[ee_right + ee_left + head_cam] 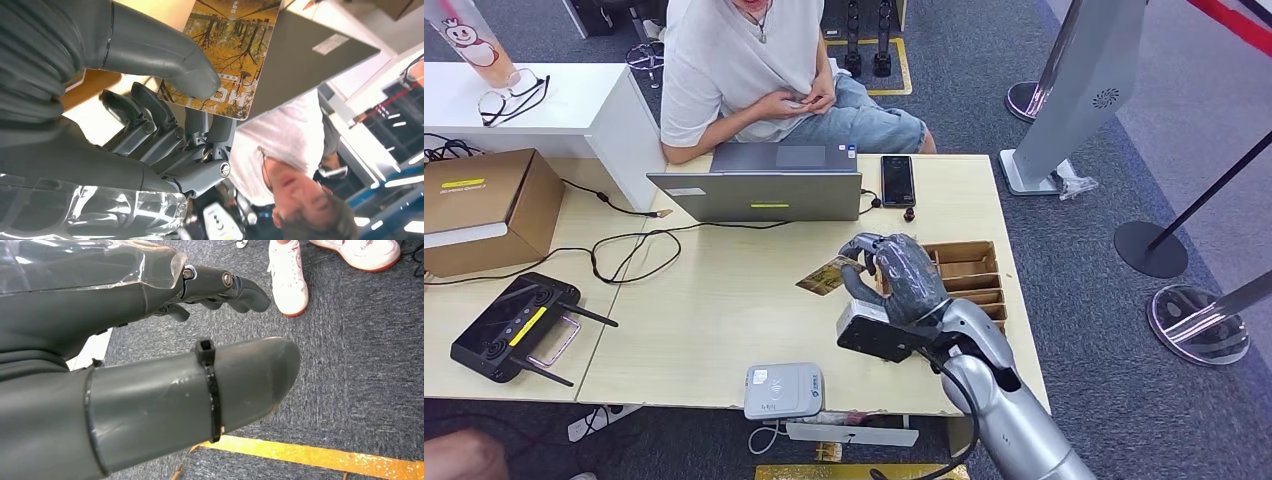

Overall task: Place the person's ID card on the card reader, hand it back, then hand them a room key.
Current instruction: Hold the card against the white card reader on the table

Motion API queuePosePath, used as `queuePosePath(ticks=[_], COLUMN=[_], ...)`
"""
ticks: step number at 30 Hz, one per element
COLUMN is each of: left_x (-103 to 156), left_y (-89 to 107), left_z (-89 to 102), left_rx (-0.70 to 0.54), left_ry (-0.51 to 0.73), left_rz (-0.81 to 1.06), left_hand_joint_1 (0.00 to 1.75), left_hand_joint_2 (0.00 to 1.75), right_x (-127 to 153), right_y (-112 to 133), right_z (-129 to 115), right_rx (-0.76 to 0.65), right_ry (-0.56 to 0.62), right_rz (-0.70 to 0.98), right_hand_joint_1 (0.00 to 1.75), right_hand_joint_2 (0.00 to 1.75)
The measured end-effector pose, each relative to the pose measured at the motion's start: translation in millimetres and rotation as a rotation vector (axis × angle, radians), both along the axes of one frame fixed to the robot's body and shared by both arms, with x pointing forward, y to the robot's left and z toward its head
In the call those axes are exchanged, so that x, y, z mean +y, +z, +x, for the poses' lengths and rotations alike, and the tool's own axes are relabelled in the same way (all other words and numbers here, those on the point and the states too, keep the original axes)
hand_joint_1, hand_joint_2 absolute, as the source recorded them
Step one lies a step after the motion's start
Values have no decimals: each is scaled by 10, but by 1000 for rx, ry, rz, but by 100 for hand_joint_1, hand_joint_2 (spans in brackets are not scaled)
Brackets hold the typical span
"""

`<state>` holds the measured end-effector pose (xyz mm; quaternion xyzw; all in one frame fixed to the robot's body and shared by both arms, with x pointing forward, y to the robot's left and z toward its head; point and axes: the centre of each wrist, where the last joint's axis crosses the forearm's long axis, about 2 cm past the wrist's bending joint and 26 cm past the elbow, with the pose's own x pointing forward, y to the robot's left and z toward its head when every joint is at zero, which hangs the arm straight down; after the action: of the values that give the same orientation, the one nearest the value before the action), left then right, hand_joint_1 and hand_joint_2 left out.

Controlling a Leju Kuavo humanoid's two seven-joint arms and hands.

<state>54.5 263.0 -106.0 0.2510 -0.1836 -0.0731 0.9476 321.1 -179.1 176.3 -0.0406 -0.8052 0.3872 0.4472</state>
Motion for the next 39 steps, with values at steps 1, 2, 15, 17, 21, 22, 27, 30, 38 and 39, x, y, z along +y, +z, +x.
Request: queuePosePath(ticks=[1,2,15,17,21,22,27,30,38,39], left_x=[0,0,-1,-1,-1,-1,-1,-1,-1,-1], left_y=[0,0,1,1,1,1,1,1,1,1], left_z=[0,0,6,6,6,6,6,7,7,7], left_rx=[0,0,10,12,15,15,16,16,15,16], left_ry=[-1,-3,-17,-15,-14,-14,-14,-14,-14,-14], left_rz=[1,1,2,3,3,3,3,3,3,3], left_hand_joint_1=[0,0,0,0,0,0,0,0,0,0], left_hand_joint_2=[0,0,0,0,0,0,0,0,0,0], right_x=[-6,-12,-106,-103,-87,-80,-30,-2,35,46], right_y=[-5,-11,-133,-156,-203,-215,-270,-298,-342,-351], right_z=[-3,-6,-101,-129,-183,-197,-261,-289,-321,-328], right_rx=[14,27,212,244,311,328,392,409,430,435], right_ry=[8,16,133,155,204,217,278,301,323,329], right_rz=[6,12,101,118,150,156,168,160,151,151], right_hand_joint_1=[175,175,175,175,175,175,175,175,175,175], right_hand_joint_2=[175,175,175,175,175,175,175,175,175,175])
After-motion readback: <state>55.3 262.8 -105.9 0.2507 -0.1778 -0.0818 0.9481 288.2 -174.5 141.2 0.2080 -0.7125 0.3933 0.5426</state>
